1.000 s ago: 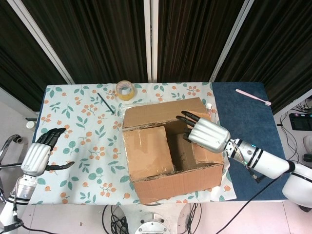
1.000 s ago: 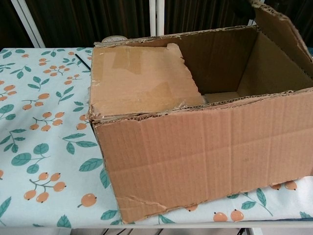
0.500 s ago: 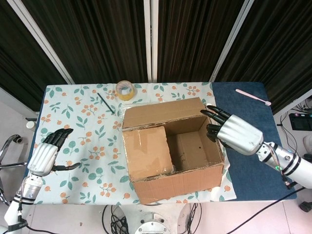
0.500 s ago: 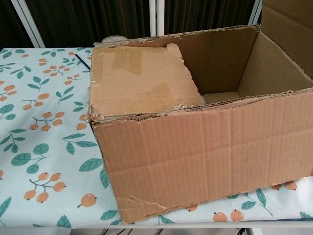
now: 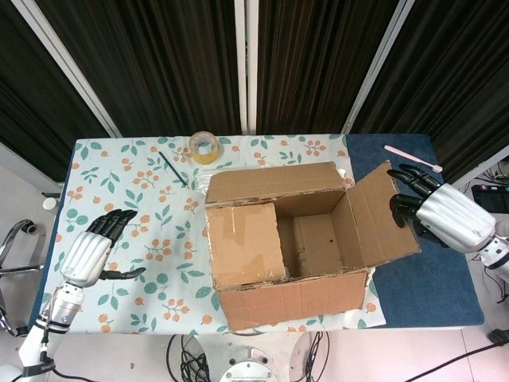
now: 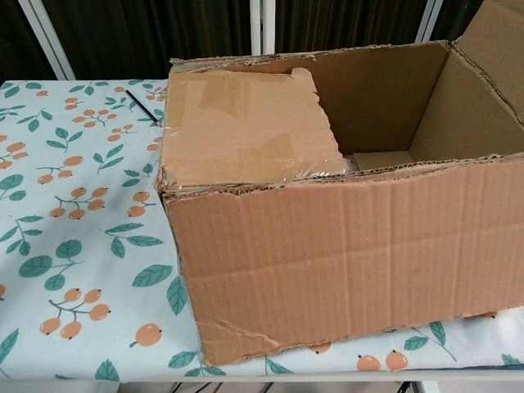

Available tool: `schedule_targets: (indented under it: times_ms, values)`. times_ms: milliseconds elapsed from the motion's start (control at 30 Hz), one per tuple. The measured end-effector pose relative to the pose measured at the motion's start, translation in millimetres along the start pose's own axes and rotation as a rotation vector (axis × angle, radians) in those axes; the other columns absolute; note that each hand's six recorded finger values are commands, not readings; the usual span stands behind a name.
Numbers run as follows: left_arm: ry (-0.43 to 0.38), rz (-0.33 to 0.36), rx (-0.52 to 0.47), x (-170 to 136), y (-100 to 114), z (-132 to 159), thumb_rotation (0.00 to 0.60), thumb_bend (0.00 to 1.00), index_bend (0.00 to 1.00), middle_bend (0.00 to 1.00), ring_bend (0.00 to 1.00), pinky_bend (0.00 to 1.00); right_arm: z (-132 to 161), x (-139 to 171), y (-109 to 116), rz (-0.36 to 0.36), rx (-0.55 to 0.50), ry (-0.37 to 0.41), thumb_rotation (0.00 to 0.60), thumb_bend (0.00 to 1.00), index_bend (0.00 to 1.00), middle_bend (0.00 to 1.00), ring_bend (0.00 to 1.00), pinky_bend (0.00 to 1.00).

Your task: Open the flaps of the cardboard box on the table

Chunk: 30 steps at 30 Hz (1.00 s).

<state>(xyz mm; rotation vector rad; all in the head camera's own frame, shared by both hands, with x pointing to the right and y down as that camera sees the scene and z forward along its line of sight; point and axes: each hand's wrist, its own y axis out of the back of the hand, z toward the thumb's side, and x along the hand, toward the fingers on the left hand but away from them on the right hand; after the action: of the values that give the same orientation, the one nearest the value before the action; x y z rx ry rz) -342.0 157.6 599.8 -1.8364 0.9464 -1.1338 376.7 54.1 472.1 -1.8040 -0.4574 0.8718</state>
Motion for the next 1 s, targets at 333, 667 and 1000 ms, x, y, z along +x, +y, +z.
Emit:
schedule_targets:
  times_ms: [333,667,1000]
  values:
    - [0.005,0.0,0.002,0,0,1,0.365,0.0,0.09,0.12,0.1,0.2,-22,24,-1,-0.032,-0.059,-0.068,0.6,1.0,0.65,0.38,0.0,0.0]
    - [0.014,0.012,-0.003,-3,4,-3,0.365,0.0,0.09,0.12,0.1,0.2,-15,16,-14,-0.03,-0.063,-0.075,0.6,0.95,0.04,0.14,0.0,0.0]
    - [0.024,0.032,-0.013,-7,6,-11,0.359,0.0,0.09,0.12,0.1,0.2,30,-24,-29,-0.052,0.022,0.007,0.6,0.29,0.0,0.0,0.0,0.0]
